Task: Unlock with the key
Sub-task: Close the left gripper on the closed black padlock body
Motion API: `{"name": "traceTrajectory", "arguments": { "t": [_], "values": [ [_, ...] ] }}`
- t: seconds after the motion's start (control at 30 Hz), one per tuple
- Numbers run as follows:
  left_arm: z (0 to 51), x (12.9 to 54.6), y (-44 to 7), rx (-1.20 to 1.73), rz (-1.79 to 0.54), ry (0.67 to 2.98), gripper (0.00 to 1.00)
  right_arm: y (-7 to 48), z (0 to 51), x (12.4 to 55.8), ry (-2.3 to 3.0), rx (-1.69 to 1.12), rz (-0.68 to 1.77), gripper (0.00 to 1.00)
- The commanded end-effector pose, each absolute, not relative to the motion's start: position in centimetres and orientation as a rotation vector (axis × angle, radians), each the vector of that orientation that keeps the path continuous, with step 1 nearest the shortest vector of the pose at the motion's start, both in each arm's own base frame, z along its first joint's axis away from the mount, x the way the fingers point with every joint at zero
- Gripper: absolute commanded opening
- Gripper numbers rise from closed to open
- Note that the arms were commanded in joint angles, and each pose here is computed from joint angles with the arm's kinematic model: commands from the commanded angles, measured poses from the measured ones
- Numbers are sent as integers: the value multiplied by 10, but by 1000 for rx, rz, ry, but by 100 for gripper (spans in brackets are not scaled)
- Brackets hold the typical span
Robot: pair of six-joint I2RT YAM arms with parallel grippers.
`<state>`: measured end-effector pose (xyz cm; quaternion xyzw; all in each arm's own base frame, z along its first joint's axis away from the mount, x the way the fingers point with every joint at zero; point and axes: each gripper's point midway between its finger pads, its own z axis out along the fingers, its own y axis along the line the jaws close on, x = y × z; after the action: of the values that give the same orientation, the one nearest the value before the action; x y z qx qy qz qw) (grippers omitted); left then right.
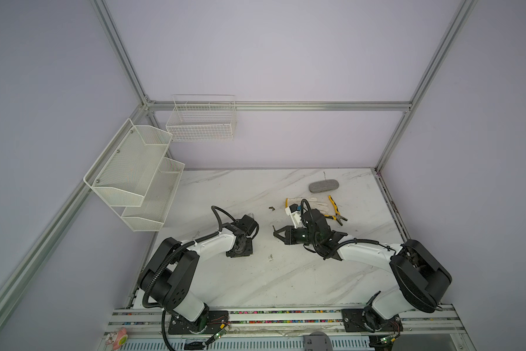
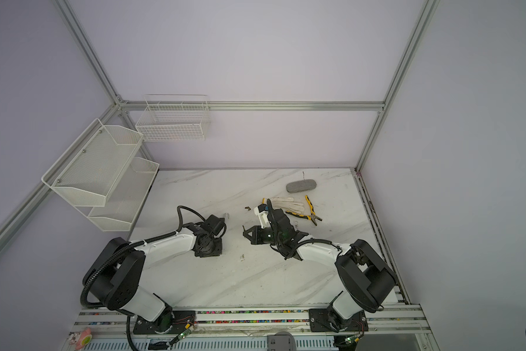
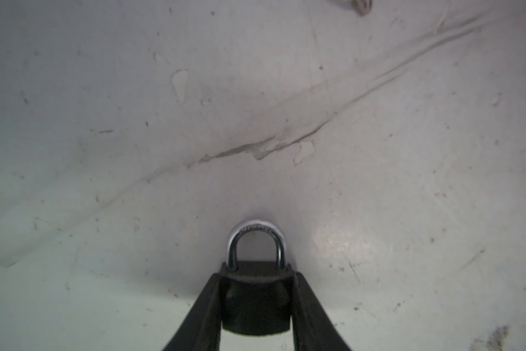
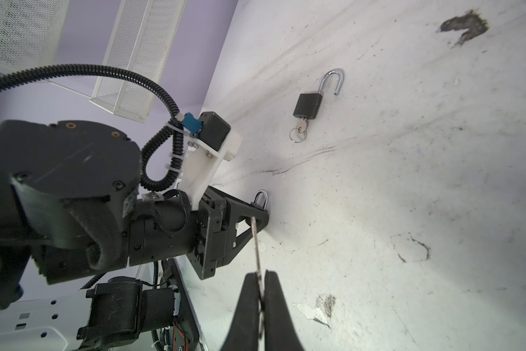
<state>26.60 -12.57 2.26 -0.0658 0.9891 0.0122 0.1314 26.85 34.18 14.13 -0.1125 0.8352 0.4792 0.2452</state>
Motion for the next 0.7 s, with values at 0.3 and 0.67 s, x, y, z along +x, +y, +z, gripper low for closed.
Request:
{"name": "traceTrajectory", "arguments": {
  "t": [0.3,0.67],
  "values": [
    [24,263,-125,-217,20,2860,19,341,148,268,2247,-273,1347,0],
    [92,285,-147,-330,-214,2654,0,334,148,271,2260,-196,1324,0]
  ]
}}
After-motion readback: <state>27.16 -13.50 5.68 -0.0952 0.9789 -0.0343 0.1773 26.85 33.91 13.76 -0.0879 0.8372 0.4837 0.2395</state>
